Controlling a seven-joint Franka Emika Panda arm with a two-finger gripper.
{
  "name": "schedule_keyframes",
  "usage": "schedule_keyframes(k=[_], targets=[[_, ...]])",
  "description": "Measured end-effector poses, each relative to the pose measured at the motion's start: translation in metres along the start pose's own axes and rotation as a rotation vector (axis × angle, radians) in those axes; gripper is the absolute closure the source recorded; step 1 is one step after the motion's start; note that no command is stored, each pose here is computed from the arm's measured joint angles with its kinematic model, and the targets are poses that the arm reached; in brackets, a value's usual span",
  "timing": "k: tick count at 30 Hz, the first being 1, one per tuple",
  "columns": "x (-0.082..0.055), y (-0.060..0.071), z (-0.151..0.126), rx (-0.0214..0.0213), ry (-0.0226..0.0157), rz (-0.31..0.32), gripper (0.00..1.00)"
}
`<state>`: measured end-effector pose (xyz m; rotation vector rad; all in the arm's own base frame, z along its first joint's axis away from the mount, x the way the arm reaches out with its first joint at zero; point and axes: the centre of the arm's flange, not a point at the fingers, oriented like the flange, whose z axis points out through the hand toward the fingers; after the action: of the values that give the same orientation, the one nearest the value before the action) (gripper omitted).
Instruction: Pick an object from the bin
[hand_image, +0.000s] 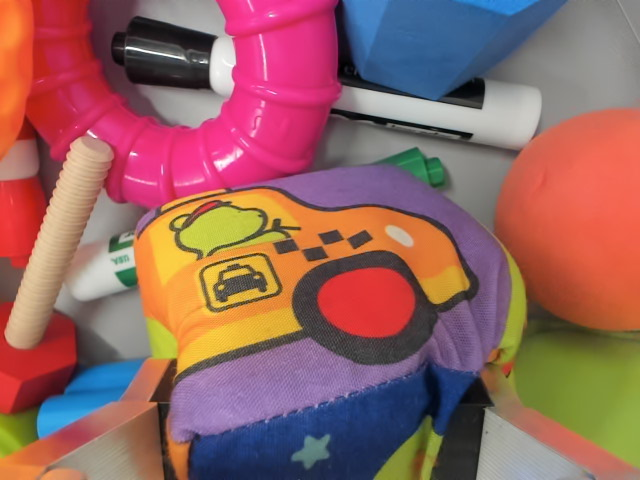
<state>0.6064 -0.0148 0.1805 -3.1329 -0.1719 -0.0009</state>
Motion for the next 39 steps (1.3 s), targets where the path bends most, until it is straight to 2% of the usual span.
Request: schedule_keyframes(k=[16, 39], targets=[[0.001, 0.0, -0.031, -0.0008, 0.0008, 0.0, 1.0], [0.0, 0.0, -0.115, -0.0025, 0.0007, -0.001, 1.0]])
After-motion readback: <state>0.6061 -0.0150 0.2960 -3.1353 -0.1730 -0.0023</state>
